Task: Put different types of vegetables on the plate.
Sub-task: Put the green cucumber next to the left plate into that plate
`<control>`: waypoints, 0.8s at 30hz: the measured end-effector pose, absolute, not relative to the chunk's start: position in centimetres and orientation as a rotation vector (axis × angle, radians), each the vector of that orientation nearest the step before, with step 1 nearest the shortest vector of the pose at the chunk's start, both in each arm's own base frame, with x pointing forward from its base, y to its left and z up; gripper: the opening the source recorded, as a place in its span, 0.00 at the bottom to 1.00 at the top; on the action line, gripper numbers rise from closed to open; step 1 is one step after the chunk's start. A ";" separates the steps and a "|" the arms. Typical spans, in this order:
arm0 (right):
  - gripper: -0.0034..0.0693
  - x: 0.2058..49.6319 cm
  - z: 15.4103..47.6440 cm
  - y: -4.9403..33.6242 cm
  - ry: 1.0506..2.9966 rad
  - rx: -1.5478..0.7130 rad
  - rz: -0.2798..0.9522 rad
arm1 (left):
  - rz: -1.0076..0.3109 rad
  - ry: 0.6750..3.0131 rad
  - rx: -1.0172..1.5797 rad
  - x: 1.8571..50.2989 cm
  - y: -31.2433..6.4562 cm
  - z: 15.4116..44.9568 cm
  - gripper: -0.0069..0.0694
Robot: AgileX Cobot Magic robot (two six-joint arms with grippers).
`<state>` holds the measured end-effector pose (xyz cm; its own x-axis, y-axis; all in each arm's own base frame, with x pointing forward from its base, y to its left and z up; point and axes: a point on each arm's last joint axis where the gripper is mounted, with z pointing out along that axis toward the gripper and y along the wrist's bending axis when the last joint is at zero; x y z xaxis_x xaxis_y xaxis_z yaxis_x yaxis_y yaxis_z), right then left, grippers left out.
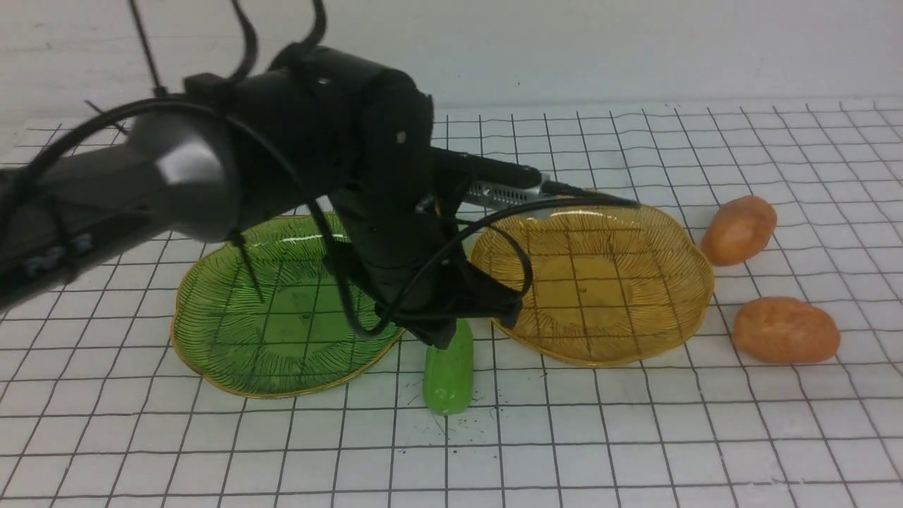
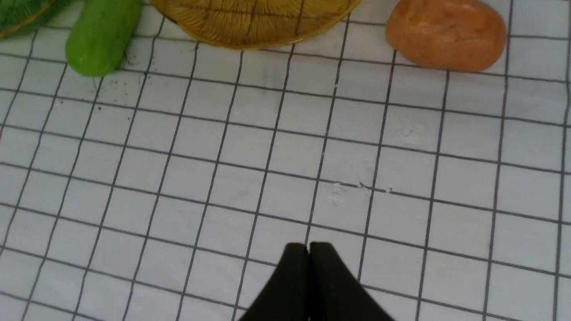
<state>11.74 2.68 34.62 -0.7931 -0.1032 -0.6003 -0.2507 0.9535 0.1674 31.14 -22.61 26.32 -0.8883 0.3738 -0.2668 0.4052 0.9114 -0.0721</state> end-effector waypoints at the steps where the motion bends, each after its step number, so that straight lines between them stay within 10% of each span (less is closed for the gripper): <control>1: 0.03 11.7 34.6 2.7 2.483 -0.251 0.324 | -0.180 2.828 0.587 31.2 -22.6 26.2 0.20; 12: 0.03 11.6 35.1 3.9 2.431 -0.310 0.483 | -0.092 2.897 0.408 33.8 -23.9 20.2 0.73; 24: 0.03 11.5 35.3 4.3 2.407 -0.330 0.538 | -0.091 2.920 0.334 34.5 -24.4 18.0 0.78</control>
<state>11.53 4.25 35.30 -0.7629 -0.0988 -0.6389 -0.3614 0.8846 0.2948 34.45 -24.36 17.95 -0.9544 0.2173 -0.2049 0.2297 0.9725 -0.0385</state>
